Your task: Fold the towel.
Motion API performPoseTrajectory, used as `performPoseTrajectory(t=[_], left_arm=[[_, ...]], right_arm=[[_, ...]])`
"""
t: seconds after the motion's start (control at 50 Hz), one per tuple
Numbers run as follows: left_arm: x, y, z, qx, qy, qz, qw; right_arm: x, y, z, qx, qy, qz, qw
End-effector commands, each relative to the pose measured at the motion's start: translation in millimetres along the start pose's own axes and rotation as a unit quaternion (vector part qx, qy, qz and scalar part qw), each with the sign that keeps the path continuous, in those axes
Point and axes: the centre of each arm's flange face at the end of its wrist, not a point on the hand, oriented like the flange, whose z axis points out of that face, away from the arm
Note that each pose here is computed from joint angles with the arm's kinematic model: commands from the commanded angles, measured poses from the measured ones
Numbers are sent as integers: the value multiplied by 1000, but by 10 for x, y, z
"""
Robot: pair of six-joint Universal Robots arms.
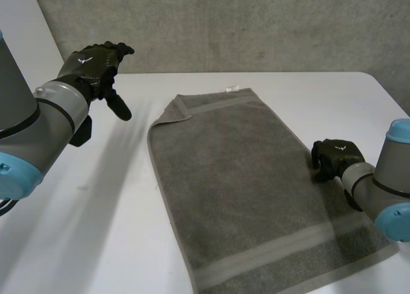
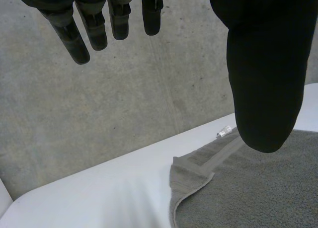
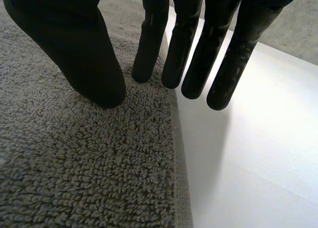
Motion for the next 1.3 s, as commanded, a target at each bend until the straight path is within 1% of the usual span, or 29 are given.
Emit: performPoseTrajectory(t=[0.02, 0.44, 0.5, 0.54, 0.56, 0.6, 0.62, 0.66, 0.72, 0.76, 0.8, 0.82, 0.86, 0.92, 0.96, 0.98, 1.02, 1.04, 1.06, 1.08, 1.12, 1.18, 1.24, 1.3], left_arm=[[4, 3, -3, 0, 1, 0, 1000], [4, -13, -11, 3, 1, 0, 1000], [2, -29, -15, 5, 0, 0, 1000], [4, -29, -15, 5, 1, 0, 1000], [4, -23, -13, 4, 1, 0, 1000], [4, -12, -4, 3, 1, 0, 1000], [10, -7, 2, 3, 1, 0, 1000], [10, 19, 16, 0, 1, 0, 1000], [13, 128, 93, -11, 2, 1, 1000], [16, 214, 137, -22, 3, 2, 1000], [12, 398, 217, -47, 2, 4, 999], [12, 399, 218, -47, 2, 4, 999], [11, 638, 310, -78, 4, 16, 997], [-1, 758, 348, -93, 6, 31, 995], [21, 971, 394, -119, 28, 70, 990], [22, 972, 395, -119, 29, 70, 990], [64, 1171, 437, -137, 64, 114, 982], [64, 1172, 438, -137, 64, 114, 982], [79, 1253, 457, -143, 81, 132, 978], [79, 1253, 457, -143, 81, 132, 978], [117, 1348, 521, -139, 108, 156, 972], [149, 1395, 621, -123, 125, 166, 970], [153, 1411, 687, -113, 128, 170, 971], [161, 1421, 926, -81, 129, 184, 971]], right_arm=[[1, 18, 34, -2, 0, 0, 1000], [22, 11, 56, 0, 2, 0, 1000], [71, -68, 32, 9, 8, 0, 1000], [81, -292, -60, 39, 9, -5, 999], [81, -293, -61, 39, 9, -5, 999], [69, -543, -191, 73, -1, -10, 997], [69, -544, -192, 73, -1, -10, 997], [51, -767, -321, 104, -20, -17, 994], [24, -880, -413, 115, -37, -15, 993], [7, -879, -430, 112, -43, -15, 993], [-5, -861, -437, 105, -46, -14, 993], [-24, -825, -439, 95, -49, -14, 994], [-37, -785, -433, 86, -51, -15, 995], [-46, -696, -405, 70, -54, -13, 996], [-34, -675, -395, 66, -54, -12, 996], [-34, -660, -398, 63, -55, -10, 996], [-38, -649, -405, 61, -55, -11, 997], [-66, -635, -419, 58, -60, -11, 996], [-66, -635, -419, 58, -60, -11, 996], [-85, -610, -430, 54, -63, -11, 997], [-105, -583, -440, 49, -66, -11, 997], [-169, -507, -455, 38, -74, -12, 996], [-272, -442, -465, 31, -86, -16, 996], [-298, -377, -450, 21, -90, -16, 996]])
